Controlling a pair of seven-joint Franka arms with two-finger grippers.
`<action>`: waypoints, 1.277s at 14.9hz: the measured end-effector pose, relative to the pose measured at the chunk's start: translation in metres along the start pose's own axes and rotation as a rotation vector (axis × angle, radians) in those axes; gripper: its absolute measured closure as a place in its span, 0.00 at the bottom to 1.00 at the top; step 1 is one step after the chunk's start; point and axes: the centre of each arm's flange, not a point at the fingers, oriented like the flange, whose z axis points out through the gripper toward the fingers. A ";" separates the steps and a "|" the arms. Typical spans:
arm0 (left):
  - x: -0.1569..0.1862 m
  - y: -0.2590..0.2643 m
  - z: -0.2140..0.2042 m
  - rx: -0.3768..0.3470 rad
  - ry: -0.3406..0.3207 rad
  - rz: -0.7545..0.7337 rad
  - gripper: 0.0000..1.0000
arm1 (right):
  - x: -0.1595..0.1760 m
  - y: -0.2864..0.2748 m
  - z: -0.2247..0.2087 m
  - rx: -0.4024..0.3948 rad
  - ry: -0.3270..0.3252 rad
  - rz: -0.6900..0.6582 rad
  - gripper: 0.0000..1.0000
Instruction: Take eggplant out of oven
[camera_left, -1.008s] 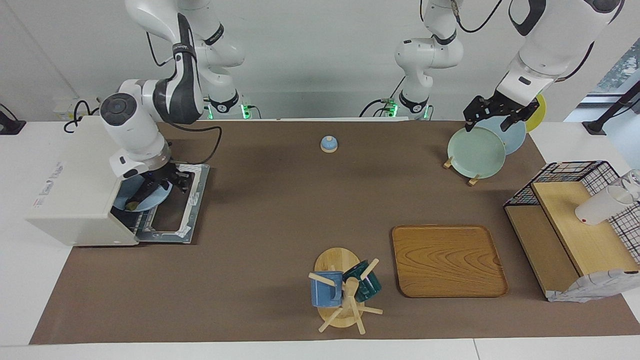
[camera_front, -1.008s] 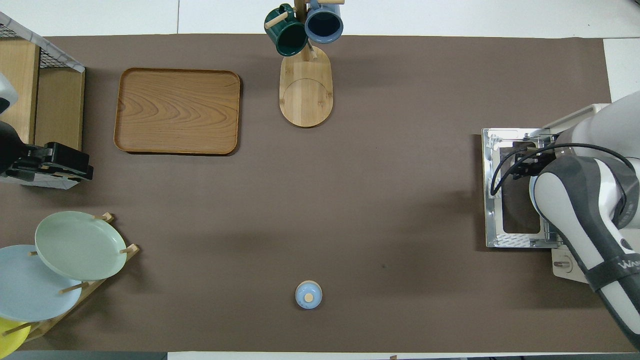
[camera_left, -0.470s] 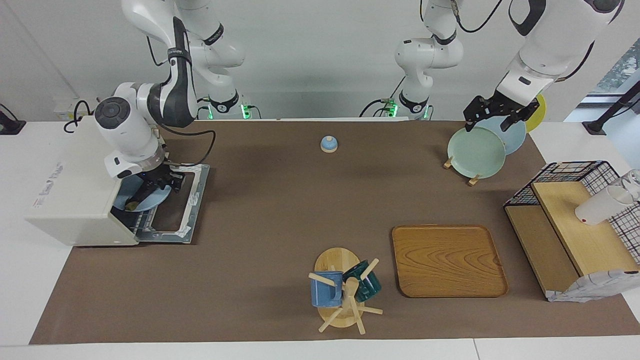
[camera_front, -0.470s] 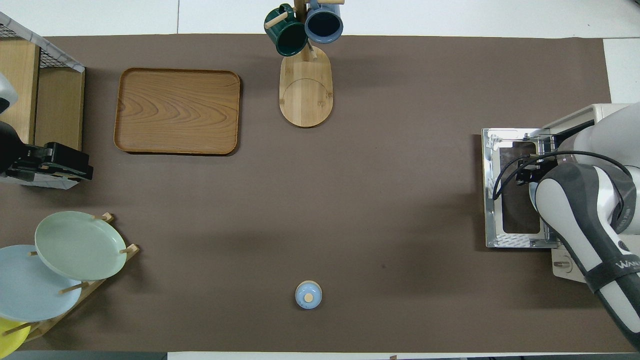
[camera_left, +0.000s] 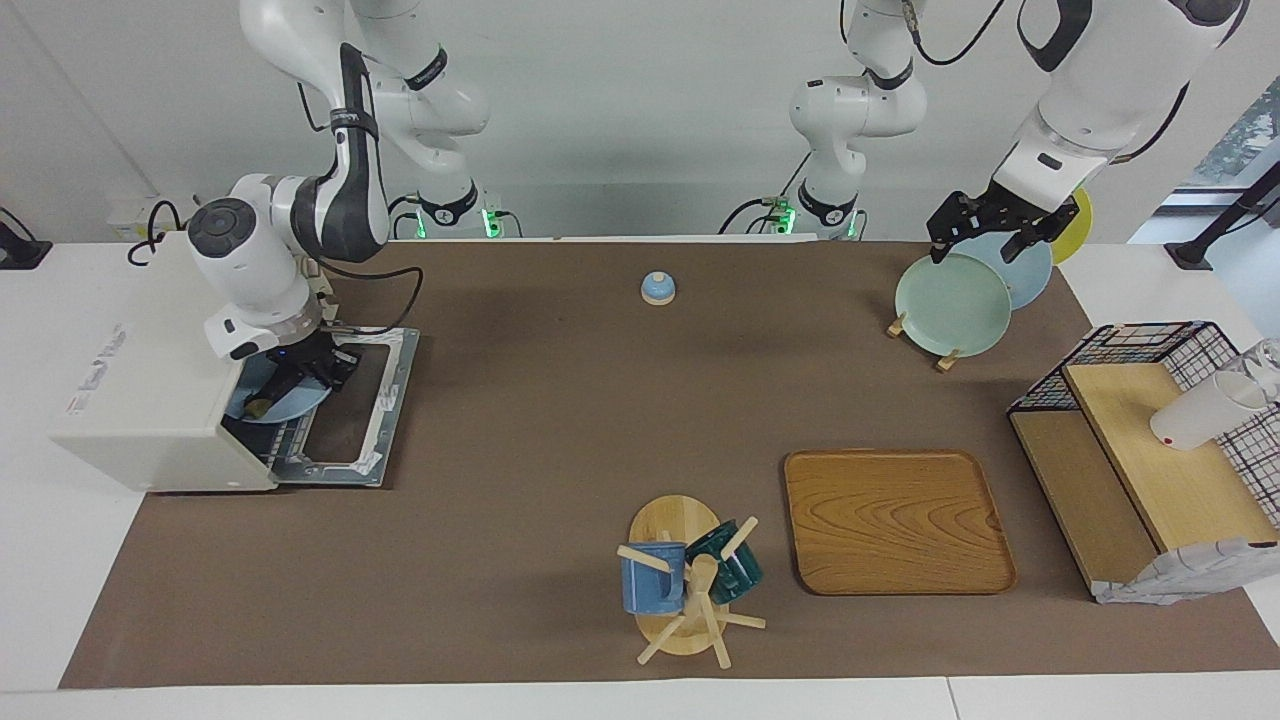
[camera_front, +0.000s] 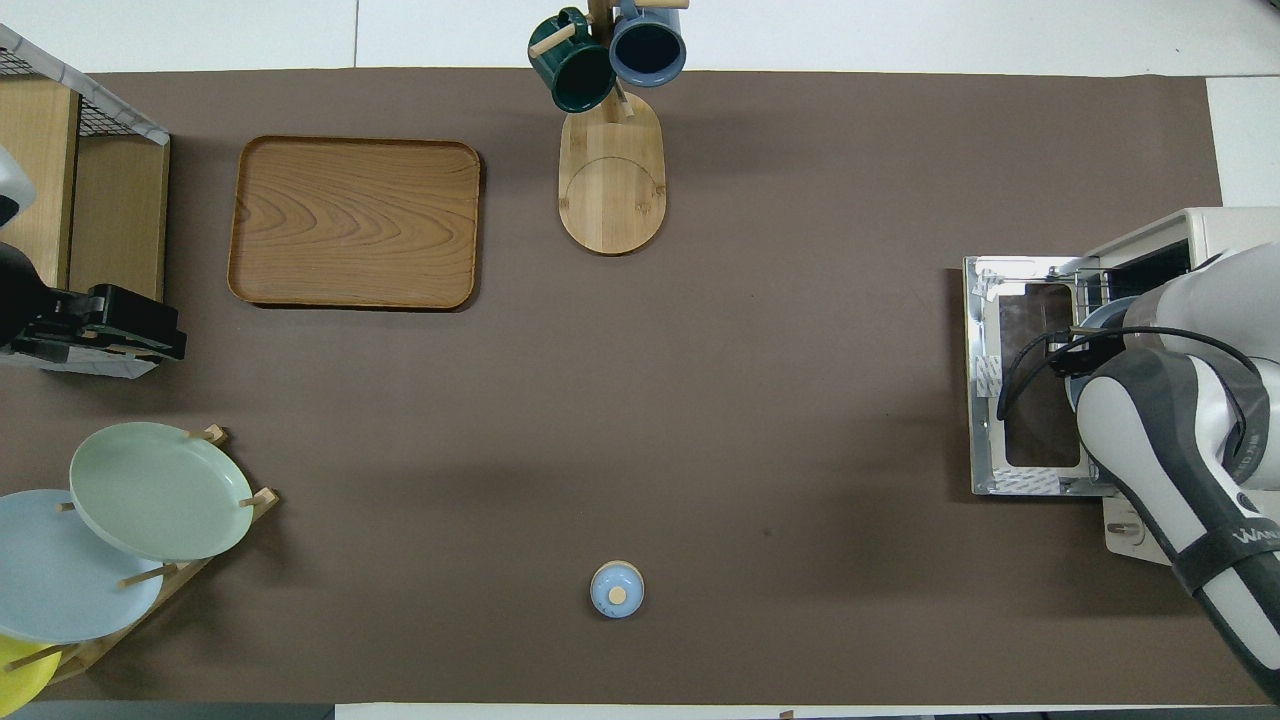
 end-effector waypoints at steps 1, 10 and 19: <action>0.000 0.000 0.000 0.000 0.000 0.000 0.00 | -0.001 -0.001 -0.003 -0.003 0.006 -0.023 0.94; 0.000 0.000 0.000 0.000 0.000 0.000 0.00 | -0.017 -0.161 -0.054 -0.144 0.012 -0.301 0.97; 0.000 0.000 0.000 0.000 0.000 -0.001 0.00 | -0.101 -0.419 -0.093 -0.170 0.090 -0.157 0.97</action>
